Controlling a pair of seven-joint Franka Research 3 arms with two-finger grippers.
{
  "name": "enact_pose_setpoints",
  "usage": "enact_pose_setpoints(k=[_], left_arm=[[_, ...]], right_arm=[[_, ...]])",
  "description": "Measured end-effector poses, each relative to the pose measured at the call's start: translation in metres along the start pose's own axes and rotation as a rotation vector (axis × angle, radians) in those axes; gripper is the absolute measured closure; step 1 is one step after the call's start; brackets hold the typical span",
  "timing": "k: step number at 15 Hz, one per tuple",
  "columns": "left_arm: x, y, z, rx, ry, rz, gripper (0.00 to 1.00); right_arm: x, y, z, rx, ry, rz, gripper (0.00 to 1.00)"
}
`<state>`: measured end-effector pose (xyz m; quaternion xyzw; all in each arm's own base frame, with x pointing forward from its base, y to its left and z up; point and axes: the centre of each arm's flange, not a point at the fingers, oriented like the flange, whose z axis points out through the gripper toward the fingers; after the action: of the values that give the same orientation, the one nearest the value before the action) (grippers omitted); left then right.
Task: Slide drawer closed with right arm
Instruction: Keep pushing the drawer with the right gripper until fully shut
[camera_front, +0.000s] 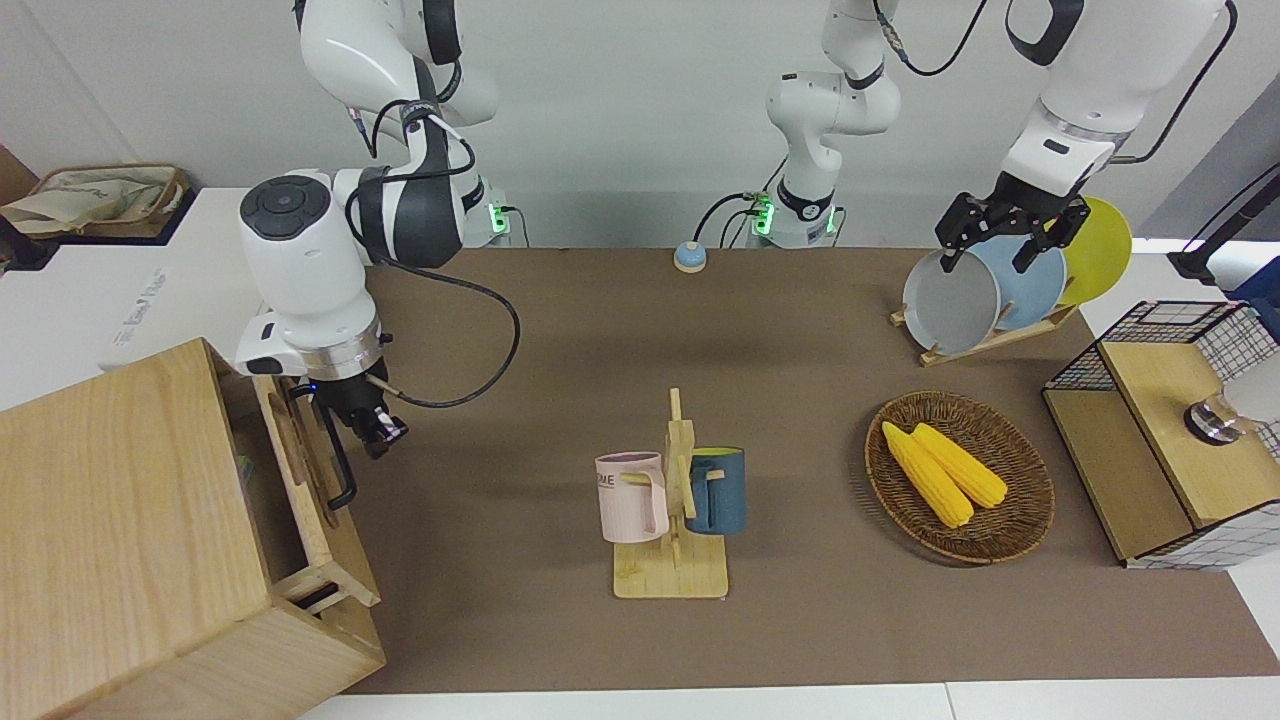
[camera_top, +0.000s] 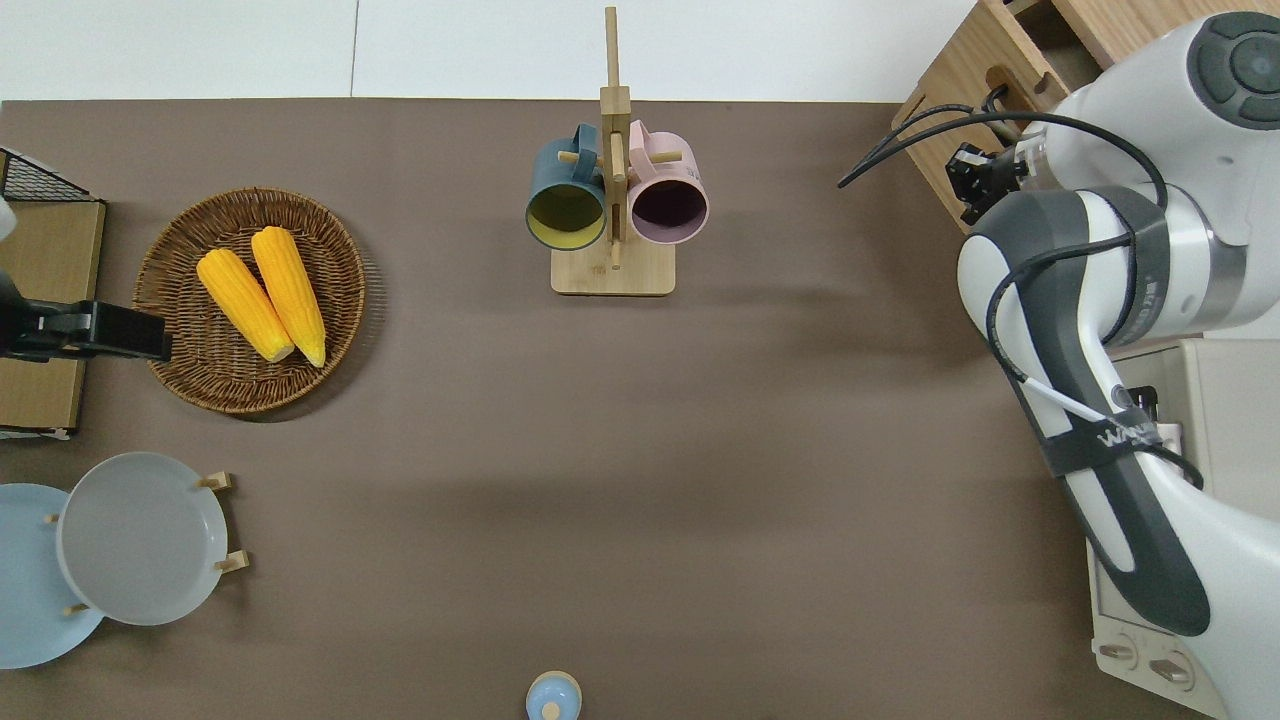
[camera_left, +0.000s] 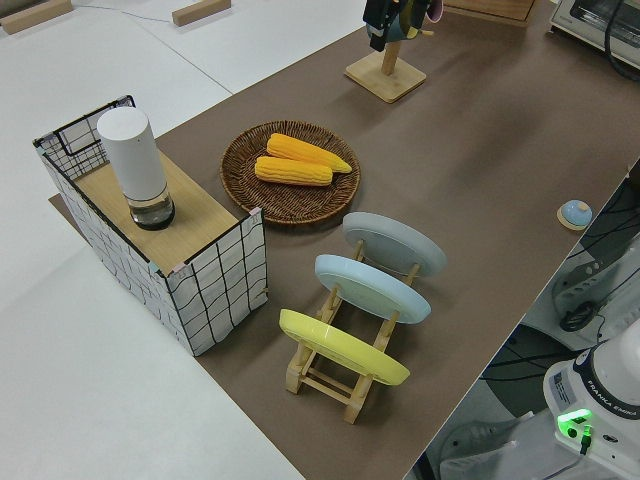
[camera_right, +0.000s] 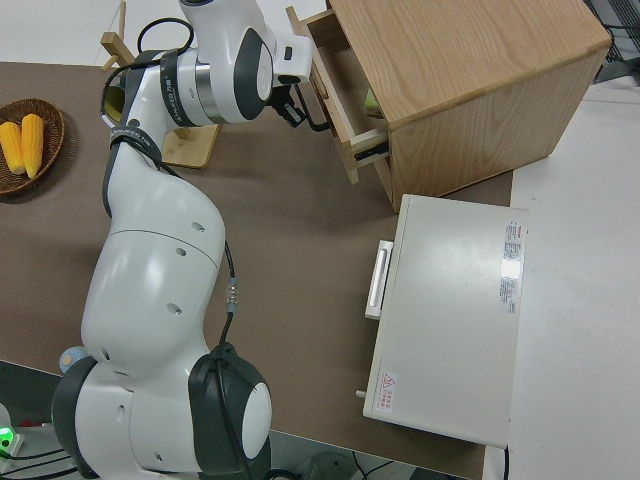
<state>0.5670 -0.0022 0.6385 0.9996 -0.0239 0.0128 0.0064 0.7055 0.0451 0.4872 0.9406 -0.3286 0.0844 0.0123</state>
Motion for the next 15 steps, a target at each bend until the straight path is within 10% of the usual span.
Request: enact_pose_setpoints(k=[15], left_arm=[[0.0, 0.0, 0.0, 0.0, 0.0, 0.0, 0.0]], right_arm=[[0.027, 0.026, -0.007, 0.0, 0.033, -0.126, 0.99]])
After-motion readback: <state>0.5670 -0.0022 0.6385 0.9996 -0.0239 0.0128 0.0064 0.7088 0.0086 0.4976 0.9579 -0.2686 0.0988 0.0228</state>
